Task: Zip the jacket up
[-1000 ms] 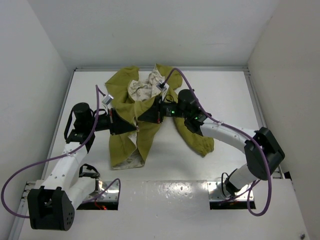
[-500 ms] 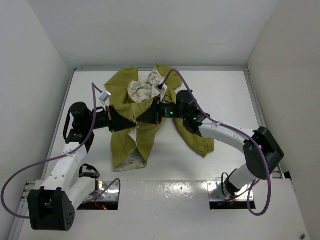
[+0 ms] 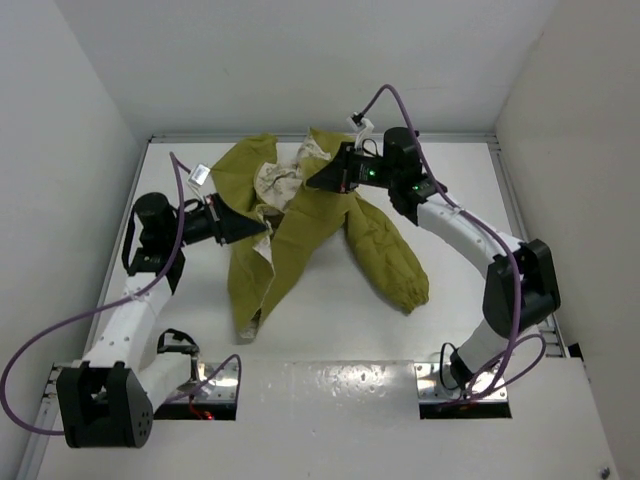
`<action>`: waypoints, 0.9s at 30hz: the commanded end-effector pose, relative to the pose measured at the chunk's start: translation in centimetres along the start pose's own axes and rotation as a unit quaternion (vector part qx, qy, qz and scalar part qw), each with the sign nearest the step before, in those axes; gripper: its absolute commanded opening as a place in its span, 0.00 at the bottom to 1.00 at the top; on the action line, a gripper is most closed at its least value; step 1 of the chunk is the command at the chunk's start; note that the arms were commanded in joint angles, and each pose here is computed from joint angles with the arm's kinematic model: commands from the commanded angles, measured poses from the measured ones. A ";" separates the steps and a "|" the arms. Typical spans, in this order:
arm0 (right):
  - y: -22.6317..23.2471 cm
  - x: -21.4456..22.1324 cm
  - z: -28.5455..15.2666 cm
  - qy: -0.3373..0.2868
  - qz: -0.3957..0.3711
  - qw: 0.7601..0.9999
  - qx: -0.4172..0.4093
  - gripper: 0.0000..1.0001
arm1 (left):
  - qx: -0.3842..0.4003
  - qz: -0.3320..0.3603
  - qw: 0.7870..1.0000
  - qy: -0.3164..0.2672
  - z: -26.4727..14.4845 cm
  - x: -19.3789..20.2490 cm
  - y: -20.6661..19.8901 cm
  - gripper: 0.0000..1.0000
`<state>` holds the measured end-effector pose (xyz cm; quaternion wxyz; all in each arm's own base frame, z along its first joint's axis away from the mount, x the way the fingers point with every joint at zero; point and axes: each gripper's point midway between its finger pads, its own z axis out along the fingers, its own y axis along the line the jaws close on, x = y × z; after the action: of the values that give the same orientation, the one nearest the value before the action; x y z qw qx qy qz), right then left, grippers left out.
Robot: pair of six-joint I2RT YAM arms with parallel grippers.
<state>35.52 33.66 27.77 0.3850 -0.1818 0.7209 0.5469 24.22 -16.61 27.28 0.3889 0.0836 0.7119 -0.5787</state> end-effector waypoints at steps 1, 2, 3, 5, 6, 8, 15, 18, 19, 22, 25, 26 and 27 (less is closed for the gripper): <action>-1.4 0.4 -0.7 0.038 0.015 0.999 0.015 0.00 | -0.029 0.001 0.999 -0.040 0.5 -4.7 0.2 0.10; -2.5 -0.2 -1.3 0.032 0.024 0.999 0.027 0.00 | -0.020 0.025 0.998 -0.049 0.8 -5.8 -0.2 0.10; -2.5 -0.3 -1.5 0.032 0.034 0.999 0.024 0.00 | -0.008 0.039 0.998 -0.051 1.2 -6.6 -0.9 0.03; -2.6 -0.5 -1.9 0.029 0.039 0.999 0.022 0.00 | 0.002 0.039 0.998 -0.050 2.5 -7.5 -0.4 0.00; -2.3 -0.7 -2.1 0.029 0.051 0.998 0.016 0.00 | 0.024 0.042 0.998 -0.043 3.1 -7.5 -0.9 0.00; -1.1 -1.3 -2.3 0.019 0.024 0.999 -0.010 0.00 | 0.084 0.030 0.995 -0.036 4.0 -7.7 -2.1 0.00; -0.8 -2.7 -4.9 0.001 0.114 0.993 -0.026 0.00 | 0.179 0.034 0.982 0.049 8.0 -4.1 -5.3 0.00; 0.2 -4.3 -4.7 -0.020 0.117 0.991 -0.062 0.00 | 0.189 0.043 0.978 0.073 8.8 -4.1 -5.8 0.00; 0.5 -4.7 -4.8 -0.027 0.114 0.991 -0.067 0.00 | 0.192 0.047 0.977 0.082 9.3 -4.0 -5.6 0.00; 0.5 -5.0 -5.5 -0.031 0.108 0.991 -0.070 0.00 | 0.183 0.039 0.978 0.087 9.8 -4.1 -4.8 0.00; 0.4 -4.7 -5.9 -0.022 0.105 0.992 -0.072 0.00 | 0.174 0.034 0.980 0.094 10.1 -4.0 -4.2 0.00; 0.5 -4.6 -5.9 -0.022 0.096 0.992 -0.075 0.00 | 0.172 0.039 0.980 0.095 10.3 -4.1 -3.9 0.00; 1.0 -4.4 -5.7 -0.018 0.093 0.992 -0.081 0.00 | 0.168 0.032 0.980 0.098 10.4 -4.0 -3.5 0.00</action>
<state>37.24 27.82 29.35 0.3045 -0.0892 0.7147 0.6234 29.49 -25.50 31.65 0.3037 0.1979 0.6443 -0.6734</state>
